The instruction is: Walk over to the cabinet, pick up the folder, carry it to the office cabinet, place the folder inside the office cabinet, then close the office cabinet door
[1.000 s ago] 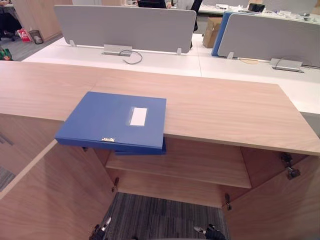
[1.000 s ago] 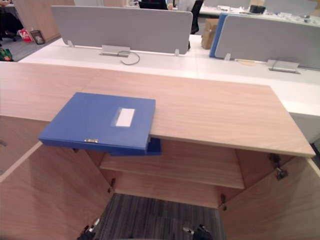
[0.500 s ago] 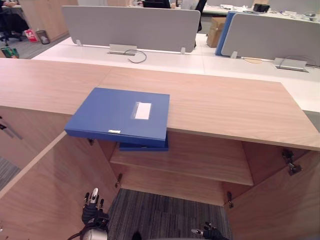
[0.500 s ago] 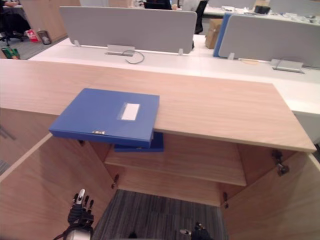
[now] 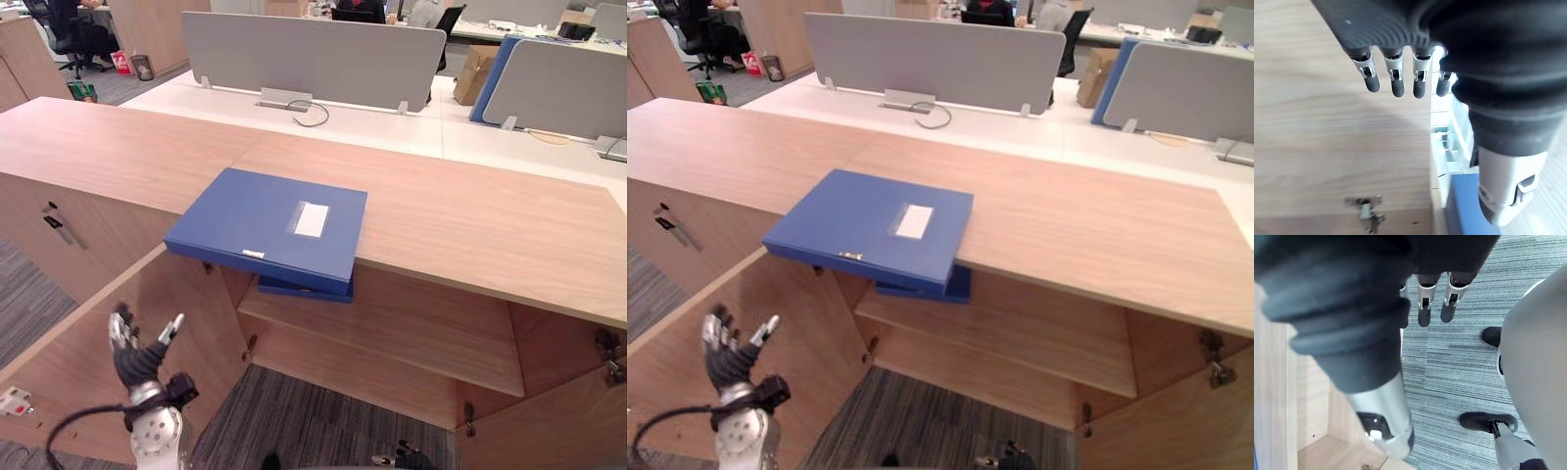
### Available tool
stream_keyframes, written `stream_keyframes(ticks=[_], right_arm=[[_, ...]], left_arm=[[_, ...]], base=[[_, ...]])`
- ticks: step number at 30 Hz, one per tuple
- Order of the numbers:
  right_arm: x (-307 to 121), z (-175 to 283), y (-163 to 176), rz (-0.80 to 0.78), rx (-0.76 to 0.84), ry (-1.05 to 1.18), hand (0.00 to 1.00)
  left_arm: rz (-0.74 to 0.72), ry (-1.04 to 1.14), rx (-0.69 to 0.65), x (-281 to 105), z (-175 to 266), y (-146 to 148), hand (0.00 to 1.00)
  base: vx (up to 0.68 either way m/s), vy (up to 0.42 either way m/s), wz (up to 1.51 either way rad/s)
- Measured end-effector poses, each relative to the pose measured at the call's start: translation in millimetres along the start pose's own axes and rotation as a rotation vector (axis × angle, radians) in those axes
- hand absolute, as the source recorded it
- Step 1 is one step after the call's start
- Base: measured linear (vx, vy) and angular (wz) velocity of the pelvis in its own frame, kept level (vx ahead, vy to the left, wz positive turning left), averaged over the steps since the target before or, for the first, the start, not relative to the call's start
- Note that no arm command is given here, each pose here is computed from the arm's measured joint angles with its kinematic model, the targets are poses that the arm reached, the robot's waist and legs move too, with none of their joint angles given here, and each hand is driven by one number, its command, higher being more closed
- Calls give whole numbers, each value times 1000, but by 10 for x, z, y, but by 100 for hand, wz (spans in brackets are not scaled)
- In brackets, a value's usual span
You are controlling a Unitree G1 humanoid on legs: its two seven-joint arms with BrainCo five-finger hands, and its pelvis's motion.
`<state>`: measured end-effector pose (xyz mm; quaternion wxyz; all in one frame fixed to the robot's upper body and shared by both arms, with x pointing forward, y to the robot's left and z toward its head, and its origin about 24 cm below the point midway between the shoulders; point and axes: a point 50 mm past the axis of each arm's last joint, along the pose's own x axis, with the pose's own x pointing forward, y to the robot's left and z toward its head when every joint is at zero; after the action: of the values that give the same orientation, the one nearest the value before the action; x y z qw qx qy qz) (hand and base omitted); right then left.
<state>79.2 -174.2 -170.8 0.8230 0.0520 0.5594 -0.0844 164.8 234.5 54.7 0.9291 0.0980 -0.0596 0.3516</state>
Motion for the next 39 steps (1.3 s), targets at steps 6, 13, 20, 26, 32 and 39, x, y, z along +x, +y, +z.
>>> stream_keyframes(ticks=[6, 13, 20, 26, 32, 39], right_arm=[[-7, -60, -14, -4, -19, 21, 0], [-6, -68, -18, -5, -51, 20, 0], [4, -11, -35, -9, -53, 2, 0], [13, 35, -12, -2, -63, -10, 0], [22, 83, 29, 12, -89, -22, 0], [33, 148, 58, 20, -123, -37, 0]], left_arm=[[-9, -341, 211, 28, 524, -143, 0], [-35, -662, 431, 109, 829, -379, 0], [-100, -735, 699, 277, 632, -378, 0], [-164, -720, 836, 386, 438, -347, 0], [-199, -741, 896, 460, 429, -343, 0], [-231, -758, 947, 561, 396, -365, 0]], base=[[-40, 7, 0], [4, -3, -8], [-8, -5, -3], [-19, 7, -2], [0, 0, 0], [1, 1, -1]])
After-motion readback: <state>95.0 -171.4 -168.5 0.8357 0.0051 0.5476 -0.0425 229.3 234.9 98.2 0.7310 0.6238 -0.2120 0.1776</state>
